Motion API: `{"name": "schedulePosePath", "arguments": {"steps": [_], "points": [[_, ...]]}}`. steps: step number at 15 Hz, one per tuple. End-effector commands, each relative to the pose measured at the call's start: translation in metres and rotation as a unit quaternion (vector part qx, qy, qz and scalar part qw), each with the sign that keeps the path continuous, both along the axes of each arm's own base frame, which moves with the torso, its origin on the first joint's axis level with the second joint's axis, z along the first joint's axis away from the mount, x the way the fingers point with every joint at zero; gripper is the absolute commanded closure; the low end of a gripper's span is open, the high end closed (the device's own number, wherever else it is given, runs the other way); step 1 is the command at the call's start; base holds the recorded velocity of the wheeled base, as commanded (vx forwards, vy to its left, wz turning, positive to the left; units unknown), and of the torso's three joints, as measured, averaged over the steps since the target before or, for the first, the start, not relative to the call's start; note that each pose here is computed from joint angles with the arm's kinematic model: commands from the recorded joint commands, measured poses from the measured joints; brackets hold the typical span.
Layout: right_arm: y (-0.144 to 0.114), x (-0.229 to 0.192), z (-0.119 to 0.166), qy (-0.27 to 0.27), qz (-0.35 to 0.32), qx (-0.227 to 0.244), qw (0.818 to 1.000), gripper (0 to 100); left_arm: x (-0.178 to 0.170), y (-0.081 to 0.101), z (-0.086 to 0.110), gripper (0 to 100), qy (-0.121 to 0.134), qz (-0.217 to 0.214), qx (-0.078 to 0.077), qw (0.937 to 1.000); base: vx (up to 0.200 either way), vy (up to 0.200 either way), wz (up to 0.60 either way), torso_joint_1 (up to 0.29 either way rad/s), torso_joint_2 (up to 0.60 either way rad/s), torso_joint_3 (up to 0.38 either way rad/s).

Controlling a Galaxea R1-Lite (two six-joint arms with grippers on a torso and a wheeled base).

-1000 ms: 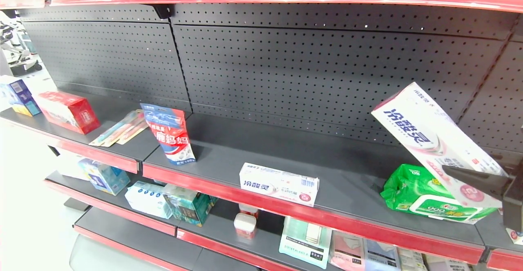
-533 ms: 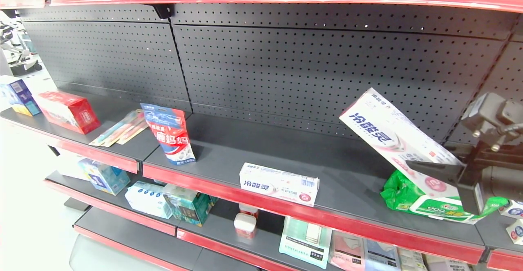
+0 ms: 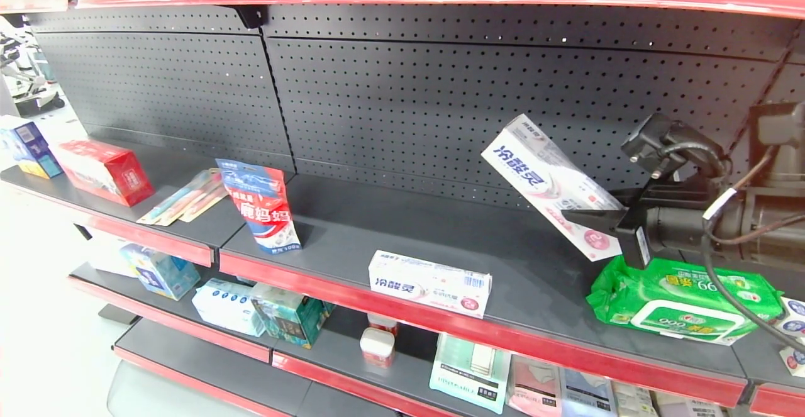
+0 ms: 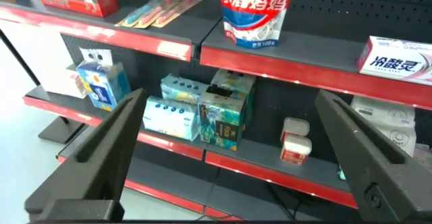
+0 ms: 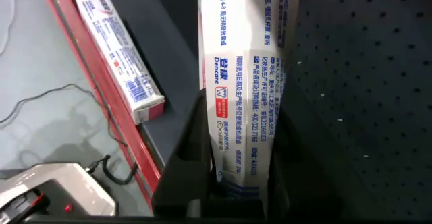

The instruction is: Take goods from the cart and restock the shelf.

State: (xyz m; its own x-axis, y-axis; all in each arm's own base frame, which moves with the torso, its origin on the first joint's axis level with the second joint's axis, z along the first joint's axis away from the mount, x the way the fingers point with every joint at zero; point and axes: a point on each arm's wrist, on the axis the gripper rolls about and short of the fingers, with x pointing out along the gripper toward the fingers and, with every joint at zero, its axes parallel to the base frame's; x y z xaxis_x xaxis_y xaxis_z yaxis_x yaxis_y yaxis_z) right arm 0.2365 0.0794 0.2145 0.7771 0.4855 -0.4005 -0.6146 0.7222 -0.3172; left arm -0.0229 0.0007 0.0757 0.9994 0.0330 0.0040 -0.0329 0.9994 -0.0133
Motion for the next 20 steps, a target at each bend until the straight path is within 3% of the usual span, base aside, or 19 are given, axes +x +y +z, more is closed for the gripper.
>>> {"name": "schedulePosePath", "arguments": {"steps": [1,8,20], "points": [[0.0,0.019,-0.021,0.038,0.001,-0.009,0.999,100,0.0,0.0,0.0,0,0.0,0.0,0.0,1.0,0.0,0.0,0.0,0.0,0.0,0.0],[0.014,0.056,-0.043,0.032,0.012,-0.006,0.999,100,0.0,0.0,0.0,0,0.0,0.0,0.0,1.0,0.0,0.0,0.0,0.0,0.0,0.0],[0.014,0.101,-0.085,0.068,-0.001,-0.024,0.997,100,0.0,0.0,0.0,0,0.0,0.0,0.0,1.0,0.0,0.0,0.0,0.0,0.0,0.0]]}}
